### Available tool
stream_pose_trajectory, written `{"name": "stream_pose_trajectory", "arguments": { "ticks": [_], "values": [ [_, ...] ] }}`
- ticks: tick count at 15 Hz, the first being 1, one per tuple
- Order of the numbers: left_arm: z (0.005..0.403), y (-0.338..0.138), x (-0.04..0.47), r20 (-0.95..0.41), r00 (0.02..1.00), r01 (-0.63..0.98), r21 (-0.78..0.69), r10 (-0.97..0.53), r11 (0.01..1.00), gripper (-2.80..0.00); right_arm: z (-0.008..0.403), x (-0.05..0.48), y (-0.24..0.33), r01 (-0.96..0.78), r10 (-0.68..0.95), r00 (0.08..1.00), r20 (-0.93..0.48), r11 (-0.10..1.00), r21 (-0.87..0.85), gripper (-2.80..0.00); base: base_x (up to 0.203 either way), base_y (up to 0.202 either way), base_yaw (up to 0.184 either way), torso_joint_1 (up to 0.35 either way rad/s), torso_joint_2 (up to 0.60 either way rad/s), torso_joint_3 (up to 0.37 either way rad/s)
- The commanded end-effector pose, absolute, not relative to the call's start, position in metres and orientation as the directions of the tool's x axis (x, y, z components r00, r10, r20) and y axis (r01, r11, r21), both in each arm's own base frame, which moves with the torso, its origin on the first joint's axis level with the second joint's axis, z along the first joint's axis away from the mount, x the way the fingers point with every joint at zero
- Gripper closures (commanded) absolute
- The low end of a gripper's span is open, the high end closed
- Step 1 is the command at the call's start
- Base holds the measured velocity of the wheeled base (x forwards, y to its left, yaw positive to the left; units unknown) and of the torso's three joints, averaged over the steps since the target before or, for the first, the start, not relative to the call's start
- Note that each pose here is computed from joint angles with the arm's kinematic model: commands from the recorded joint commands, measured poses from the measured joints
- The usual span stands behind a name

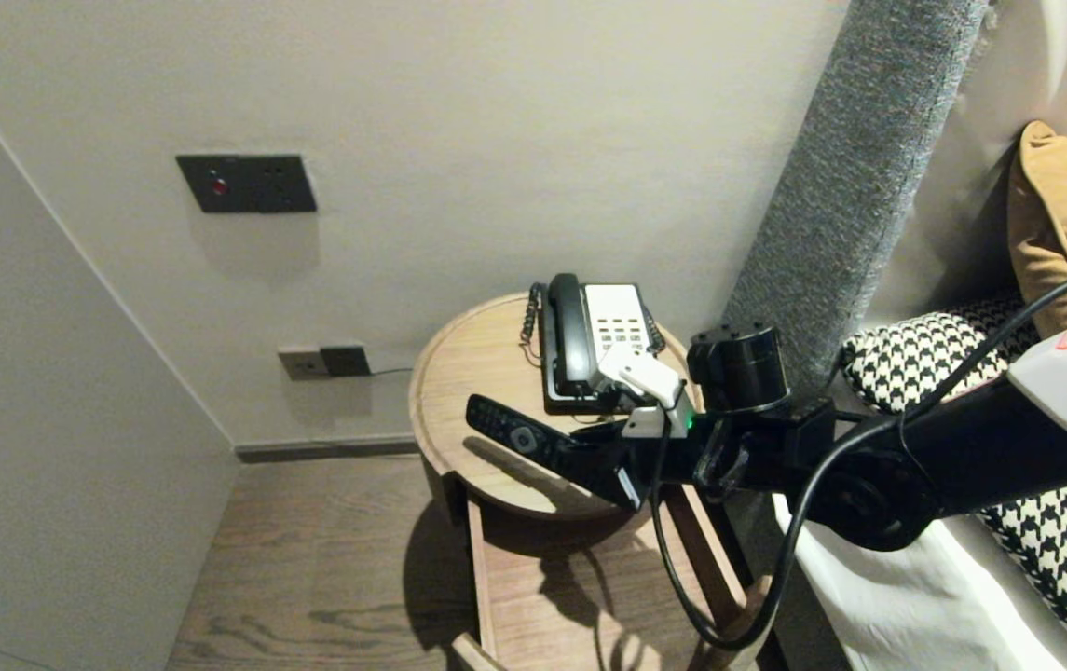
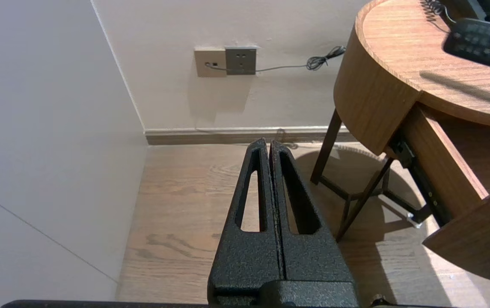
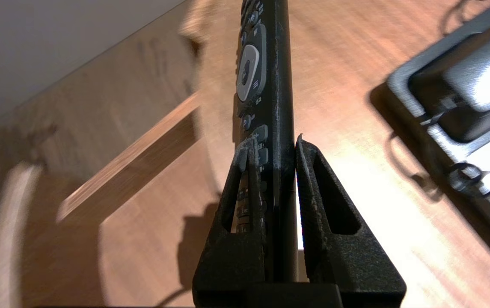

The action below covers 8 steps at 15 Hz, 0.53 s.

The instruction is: Take the remote control out of the drawer one by one and place them on the table

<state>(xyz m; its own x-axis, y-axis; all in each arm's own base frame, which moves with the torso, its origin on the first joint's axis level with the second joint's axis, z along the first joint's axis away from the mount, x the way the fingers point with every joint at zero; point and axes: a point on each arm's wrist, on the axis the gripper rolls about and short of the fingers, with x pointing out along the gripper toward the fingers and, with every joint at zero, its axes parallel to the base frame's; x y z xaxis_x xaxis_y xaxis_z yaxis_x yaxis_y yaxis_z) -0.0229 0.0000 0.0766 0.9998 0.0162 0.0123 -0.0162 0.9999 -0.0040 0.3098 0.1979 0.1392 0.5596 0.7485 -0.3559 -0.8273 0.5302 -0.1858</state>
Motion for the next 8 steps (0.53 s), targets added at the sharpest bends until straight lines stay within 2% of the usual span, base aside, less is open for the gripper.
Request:
{"name": "stream_pose_trajectory", "arguments": {
  "ticks": [1,8],
  "values": [
    [0.077,0.000,-0.023,0.014,1.000,-0.017,-0.005,0.017,1.000,0.00,0.125,0.326,0.201,-0.822,0.736,0.564,-0.374,0.544,-0.170,0.00,0.000,0.000,0.000,0.000,0.00,0.000],
    [0.077,0.000,-0.023,0.014,1.000,-0.017,-0.005,0.017,1.000,0.00,0.113,0.348,0.193,-0.790,0.690,0.588,-0.422,0.601,-0.120,0.00,0.000,0.000,0.000,0.000,0.00,0.000]
  ]
}}
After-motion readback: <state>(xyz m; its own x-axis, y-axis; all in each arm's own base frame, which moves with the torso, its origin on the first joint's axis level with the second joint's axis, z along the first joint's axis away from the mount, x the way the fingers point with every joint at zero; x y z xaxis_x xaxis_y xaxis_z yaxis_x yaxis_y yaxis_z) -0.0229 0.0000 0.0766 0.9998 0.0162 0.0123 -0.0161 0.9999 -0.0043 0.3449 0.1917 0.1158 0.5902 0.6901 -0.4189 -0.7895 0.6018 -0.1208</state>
